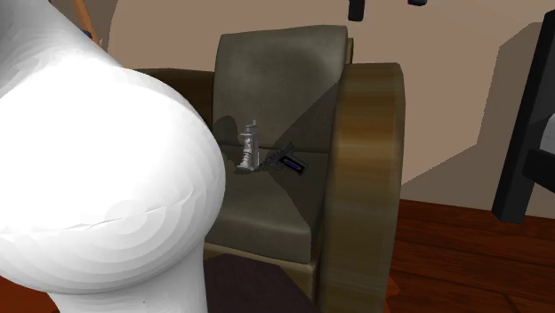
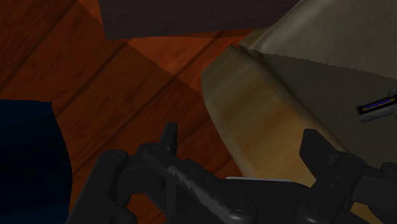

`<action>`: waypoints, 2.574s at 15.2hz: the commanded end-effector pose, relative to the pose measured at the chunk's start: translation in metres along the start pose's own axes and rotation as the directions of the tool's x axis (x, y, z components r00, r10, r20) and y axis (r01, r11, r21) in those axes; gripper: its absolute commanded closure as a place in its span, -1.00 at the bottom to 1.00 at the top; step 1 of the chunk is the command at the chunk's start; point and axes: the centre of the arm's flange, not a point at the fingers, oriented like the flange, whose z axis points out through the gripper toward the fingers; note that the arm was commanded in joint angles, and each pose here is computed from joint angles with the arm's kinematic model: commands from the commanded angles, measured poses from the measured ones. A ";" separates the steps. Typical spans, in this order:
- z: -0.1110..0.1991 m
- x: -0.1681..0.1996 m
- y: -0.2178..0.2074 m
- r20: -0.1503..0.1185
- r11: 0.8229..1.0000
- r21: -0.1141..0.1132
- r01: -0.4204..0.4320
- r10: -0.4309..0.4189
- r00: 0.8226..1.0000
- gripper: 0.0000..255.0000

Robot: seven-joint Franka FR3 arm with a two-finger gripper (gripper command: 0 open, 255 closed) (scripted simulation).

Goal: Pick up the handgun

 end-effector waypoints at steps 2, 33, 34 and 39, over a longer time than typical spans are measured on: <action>0.007 -0.004 -0.011 -0.003 1.000 -0.003 -0.023 0.023 1.000 -1.00; 0.238 0.006 -0.359 -0.118 0.730 -0.060 -0.681 0.672 0.731 -1.00; 0.246 0.011 -0.369 -0.122 0.714 -0.060 -0.698 0.688 0.715 -1.00; 0.279 0.030 -0.404 -0.137 0.653 -0.061 -0.755 0.744 0.654 -1.00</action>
